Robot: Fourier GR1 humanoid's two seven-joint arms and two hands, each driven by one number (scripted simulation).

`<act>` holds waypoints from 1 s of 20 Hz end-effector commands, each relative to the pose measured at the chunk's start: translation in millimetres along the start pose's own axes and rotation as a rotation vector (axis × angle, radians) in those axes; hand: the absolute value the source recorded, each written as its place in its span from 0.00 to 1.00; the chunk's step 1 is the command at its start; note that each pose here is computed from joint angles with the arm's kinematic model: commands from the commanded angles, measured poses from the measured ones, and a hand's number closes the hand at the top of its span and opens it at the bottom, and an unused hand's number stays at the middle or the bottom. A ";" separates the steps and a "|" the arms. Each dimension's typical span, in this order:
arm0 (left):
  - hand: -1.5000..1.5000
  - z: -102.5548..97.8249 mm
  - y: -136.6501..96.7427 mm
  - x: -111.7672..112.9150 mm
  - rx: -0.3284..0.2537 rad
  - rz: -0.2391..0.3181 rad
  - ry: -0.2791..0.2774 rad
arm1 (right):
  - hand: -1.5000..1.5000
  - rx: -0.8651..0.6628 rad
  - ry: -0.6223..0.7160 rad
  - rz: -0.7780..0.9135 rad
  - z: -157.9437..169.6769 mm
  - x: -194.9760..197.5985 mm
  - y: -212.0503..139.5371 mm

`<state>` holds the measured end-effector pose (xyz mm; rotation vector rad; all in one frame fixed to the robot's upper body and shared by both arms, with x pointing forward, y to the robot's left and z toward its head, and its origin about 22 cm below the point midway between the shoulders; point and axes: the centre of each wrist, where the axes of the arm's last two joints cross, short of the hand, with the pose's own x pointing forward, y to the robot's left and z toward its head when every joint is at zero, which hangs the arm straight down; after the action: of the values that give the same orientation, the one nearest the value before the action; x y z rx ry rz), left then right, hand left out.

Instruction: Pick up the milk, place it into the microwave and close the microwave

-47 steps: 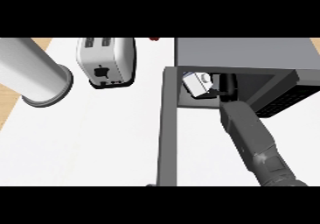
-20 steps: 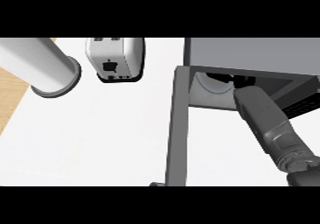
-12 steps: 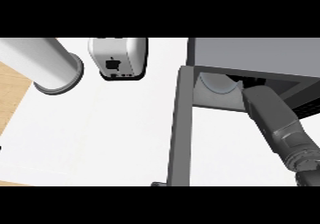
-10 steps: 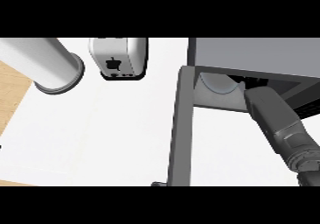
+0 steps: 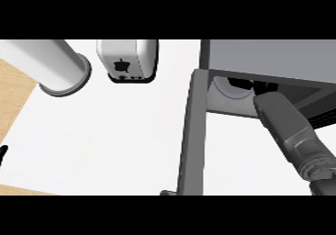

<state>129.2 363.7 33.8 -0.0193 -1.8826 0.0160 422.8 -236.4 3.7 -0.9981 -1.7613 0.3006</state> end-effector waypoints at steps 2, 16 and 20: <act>0.00 -6.3 -0.4 -2.9 0.002 0.002 -0.001 | 0.00 -0.036 -0.044 0.017 1.3 9.7 8.1; 0.00 -10.9 7.6 -6.9 -0.019 -0.014 0.011 | 0.00 0.025 -0.049 -0.001 5.8 40.4 31.3; 0.00 -14.4 1.2 -10.3 -0.008 -0.002 -0.005 | 0.00 0.057 -0.053 -0.016 11.9 24.7 26.5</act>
<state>142.5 366.4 27.2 -0.0270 -1.8741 -0.0022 425.9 -195.4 4.3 -0.9588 -1.7966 0.3586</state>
